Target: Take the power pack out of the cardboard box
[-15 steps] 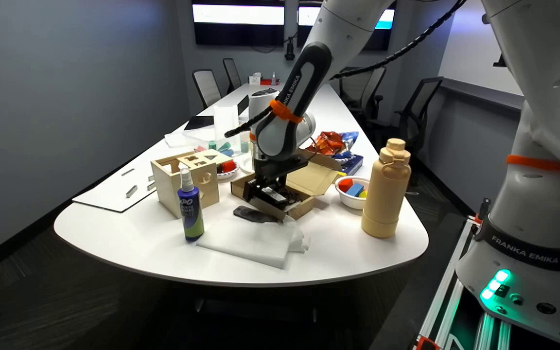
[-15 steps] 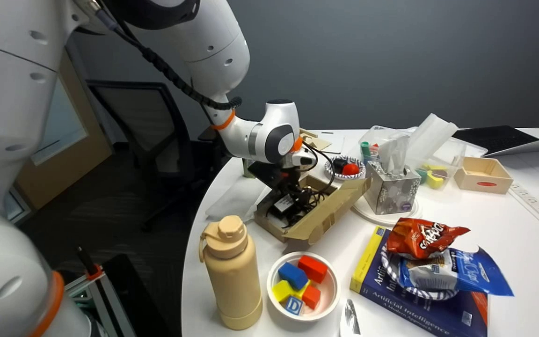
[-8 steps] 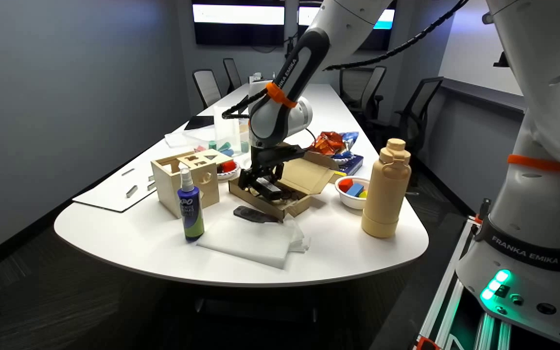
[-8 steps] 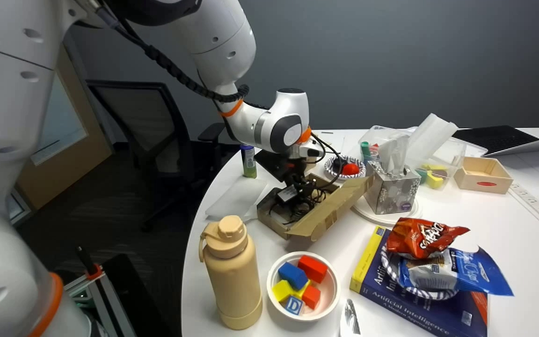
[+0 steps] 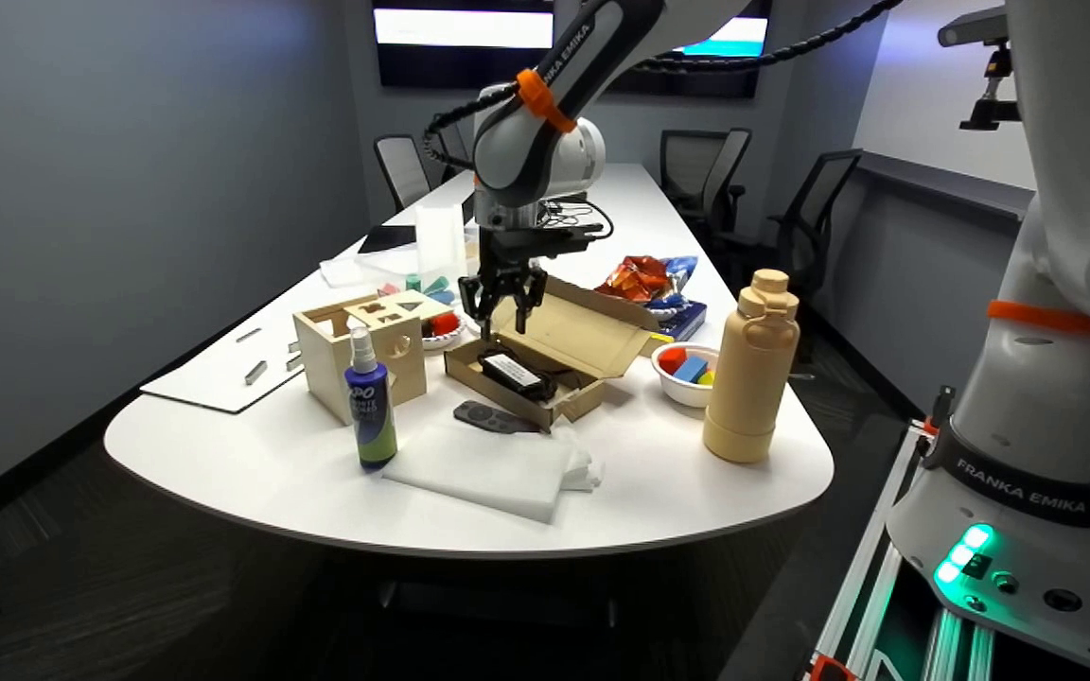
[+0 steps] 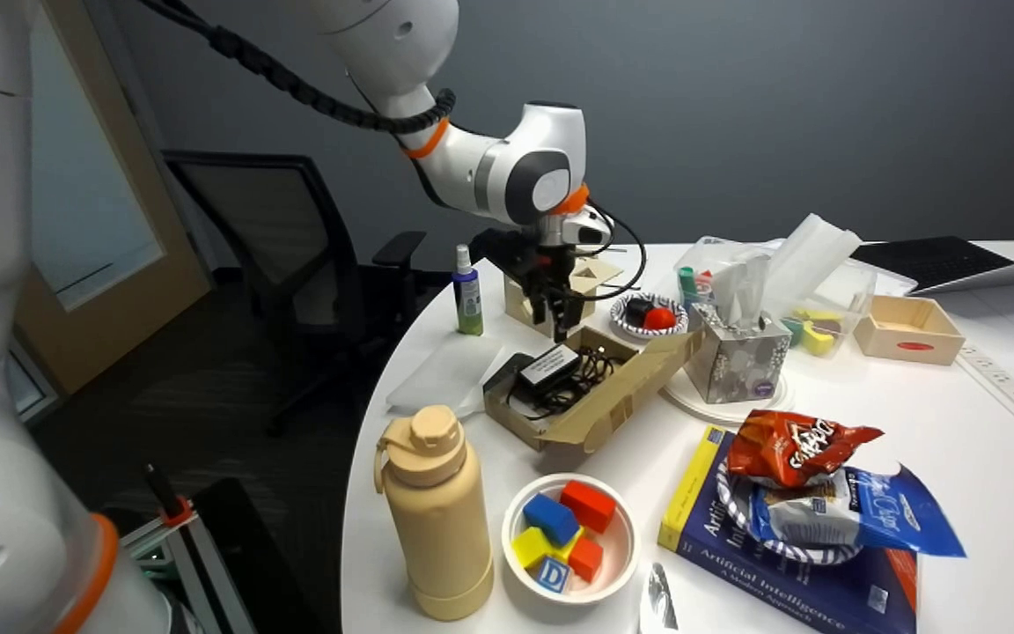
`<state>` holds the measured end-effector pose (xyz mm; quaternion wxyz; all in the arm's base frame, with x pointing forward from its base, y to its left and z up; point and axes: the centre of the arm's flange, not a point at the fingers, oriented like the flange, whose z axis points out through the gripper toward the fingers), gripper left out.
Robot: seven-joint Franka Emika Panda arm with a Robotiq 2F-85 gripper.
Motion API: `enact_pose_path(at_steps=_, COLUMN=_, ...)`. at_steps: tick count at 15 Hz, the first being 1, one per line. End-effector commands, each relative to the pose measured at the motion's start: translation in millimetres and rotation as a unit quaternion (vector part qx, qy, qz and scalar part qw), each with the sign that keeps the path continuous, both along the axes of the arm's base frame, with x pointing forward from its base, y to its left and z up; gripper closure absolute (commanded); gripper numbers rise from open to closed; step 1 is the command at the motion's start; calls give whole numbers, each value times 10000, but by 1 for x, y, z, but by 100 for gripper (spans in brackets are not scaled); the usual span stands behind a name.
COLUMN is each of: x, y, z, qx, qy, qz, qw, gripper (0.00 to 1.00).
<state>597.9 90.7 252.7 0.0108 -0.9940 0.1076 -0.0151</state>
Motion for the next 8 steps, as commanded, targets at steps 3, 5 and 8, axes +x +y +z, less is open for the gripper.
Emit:
enact_pose_path(at_steps=3, x=-11, y=-1, z=39, qx=24, qy=130, qz=-45, qw=9999, gripper=9)
enact_pose_path(at_steps=5, x=-9, y=-3, z=27, qx=54, qy=139, qz=-25, qw=9999, gripper=0)
enact_pose_path(at_steps=8, x=-7, y=-8, z=-4, qx=56, qy=234, qz=-12, qw=9997, gripper=0)
